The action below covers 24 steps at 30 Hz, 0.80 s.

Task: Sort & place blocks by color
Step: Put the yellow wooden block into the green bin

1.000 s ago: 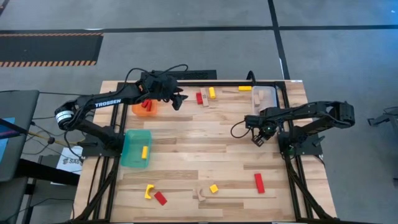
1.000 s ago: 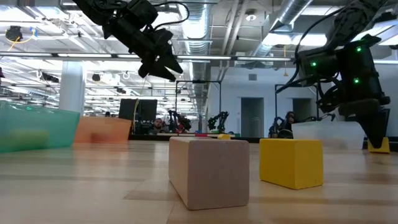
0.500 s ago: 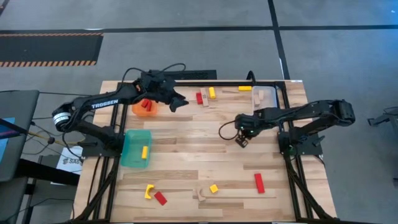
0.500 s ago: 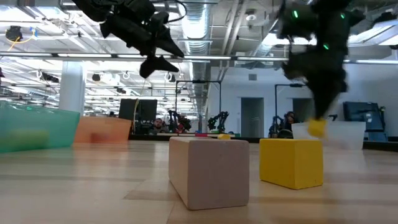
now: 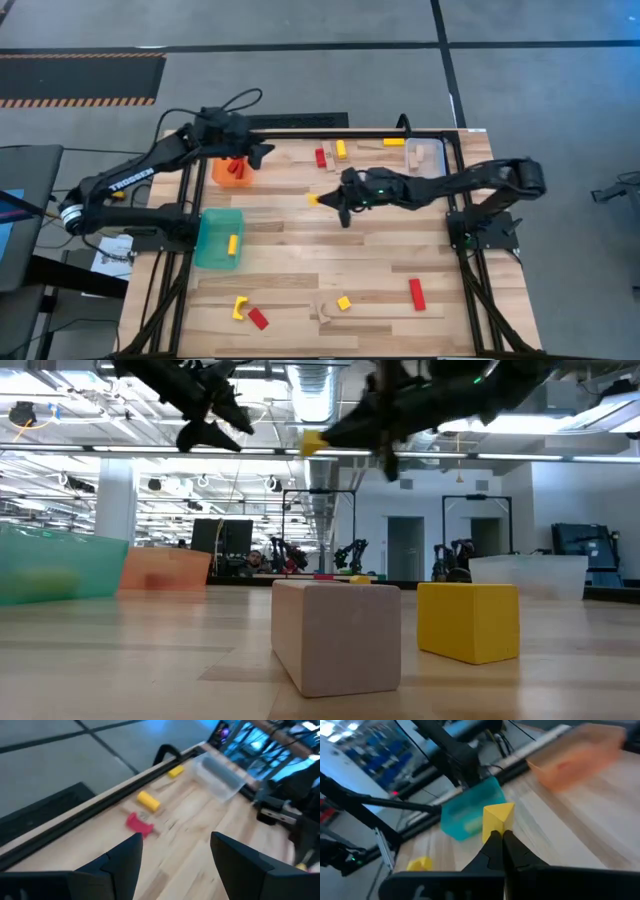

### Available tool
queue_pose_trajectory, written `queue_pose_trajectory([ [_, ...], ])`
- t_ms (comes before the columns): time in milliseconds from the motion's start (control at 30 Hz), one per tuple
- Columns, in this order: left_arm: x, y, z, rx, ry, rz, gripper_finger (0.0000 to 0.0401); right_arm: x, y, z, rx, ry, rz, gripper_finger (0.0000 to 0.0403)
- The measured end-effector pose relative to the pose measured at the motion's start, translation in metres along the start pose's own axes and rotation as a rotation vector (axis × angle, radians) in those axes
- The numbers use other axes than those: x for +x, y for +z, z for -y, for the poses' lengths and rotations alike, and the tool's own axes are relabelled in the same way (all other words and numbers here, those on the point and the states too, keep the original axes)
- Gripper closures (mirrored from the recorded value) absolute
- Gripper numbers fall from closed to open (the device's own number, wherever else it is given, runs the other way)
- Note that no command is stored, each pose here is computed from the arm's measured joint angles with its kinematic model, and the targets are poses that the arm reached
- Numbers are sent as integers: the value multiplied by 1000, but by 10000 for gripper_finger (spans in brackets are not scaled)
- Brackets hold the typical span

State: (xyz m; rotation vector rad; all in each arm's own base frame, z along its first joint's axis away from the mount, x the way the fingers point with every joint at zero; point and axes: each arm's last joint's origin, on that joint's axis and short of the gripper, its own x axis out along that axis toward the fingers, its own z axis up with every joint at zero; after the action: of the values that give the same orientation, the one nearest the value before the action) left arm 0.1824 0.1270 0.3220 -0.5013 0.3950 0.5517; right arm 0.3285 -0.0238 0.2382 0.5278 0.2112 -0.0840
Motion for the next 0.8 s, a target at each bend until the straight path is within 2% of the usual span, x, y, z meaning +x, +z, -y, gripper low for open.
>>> queue_pose_trajectory([
  [200,-8,-13,-6,-3,114,-108,179,66,3,4,-74,117,40,402],
  [367,-10,-19,-10,37,141,-185,179,129,6,6,-136,239,14,402],
  [533,-11,-21,-16,103,163,-211,179,176,16,20,-134,378,15,402],
  [800,-13,-18,-25,154,192,-207,179,244,8,32,-101,515,20,402],
])
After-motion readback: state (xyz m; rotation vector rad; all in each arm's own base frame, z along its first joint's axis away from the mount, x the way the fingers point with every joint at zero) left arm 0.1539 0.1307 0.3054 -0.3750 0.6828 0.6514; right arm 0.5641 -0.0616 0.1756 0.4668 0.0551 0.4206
